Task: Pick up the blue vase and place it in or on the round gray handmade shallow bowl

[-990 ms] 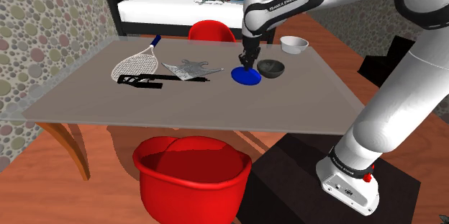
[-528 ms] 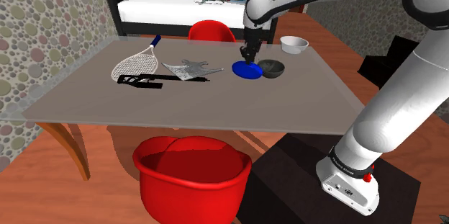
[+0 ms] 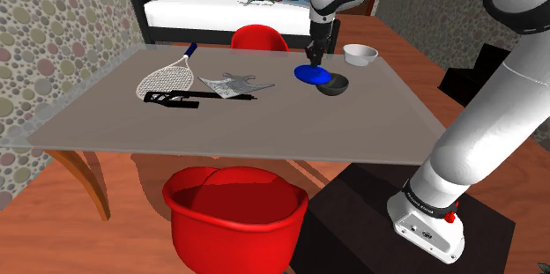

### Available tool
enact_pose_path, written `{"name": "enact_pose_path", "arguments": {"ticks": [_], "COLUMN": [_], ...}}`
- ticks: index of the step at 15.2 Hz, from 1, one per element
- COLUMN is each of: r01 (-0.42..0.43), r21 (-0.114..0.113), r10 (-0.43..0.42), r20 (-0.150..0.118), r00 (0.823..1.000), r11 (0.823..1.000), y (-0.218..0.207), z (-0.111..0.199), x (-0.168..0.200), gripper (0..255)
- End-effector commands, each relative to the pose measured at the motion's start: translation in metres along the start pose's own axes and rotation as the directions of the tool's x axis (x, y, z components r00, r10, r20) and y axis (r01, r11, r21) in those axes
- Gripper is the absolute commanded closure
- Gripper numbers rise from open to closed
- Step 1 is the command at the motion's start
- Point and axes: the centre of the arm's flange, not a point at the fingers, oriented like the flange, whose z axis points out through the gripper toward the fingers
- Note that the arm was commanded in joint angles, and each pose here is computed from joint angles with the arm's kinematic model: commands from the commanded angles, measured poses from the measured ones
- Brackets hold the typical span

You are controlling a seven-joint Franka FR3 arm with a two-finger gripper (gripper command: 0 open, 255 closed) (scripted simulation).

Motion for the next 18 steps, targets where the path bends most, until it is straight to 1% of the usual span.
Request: {"name": "enact_pose_path", "arguments": {"ticks": [1, 15, 16, 18], "r01": [0.001, 0.001, 0.001, 0.001], "r21": [0.0, 0.0, 0.0, 0.0], "r10": [-0.001, -0.001, -0.001, -0.001], "r20": [0.0, 0.0, 0.0, 0.0], "r00": [1.0, 1.0, 1.0, 1.0], "r11": [1.0, 1.0, 1.0, 1.0], "y": [0.027, 0.21, 0.217, 0.216], "z": [-0.003, -0.021, -0.022, -0.011], "x": [0.002, 0.013, 0.013, 0.013], "gripper": [255, 255, 255, 255]}}
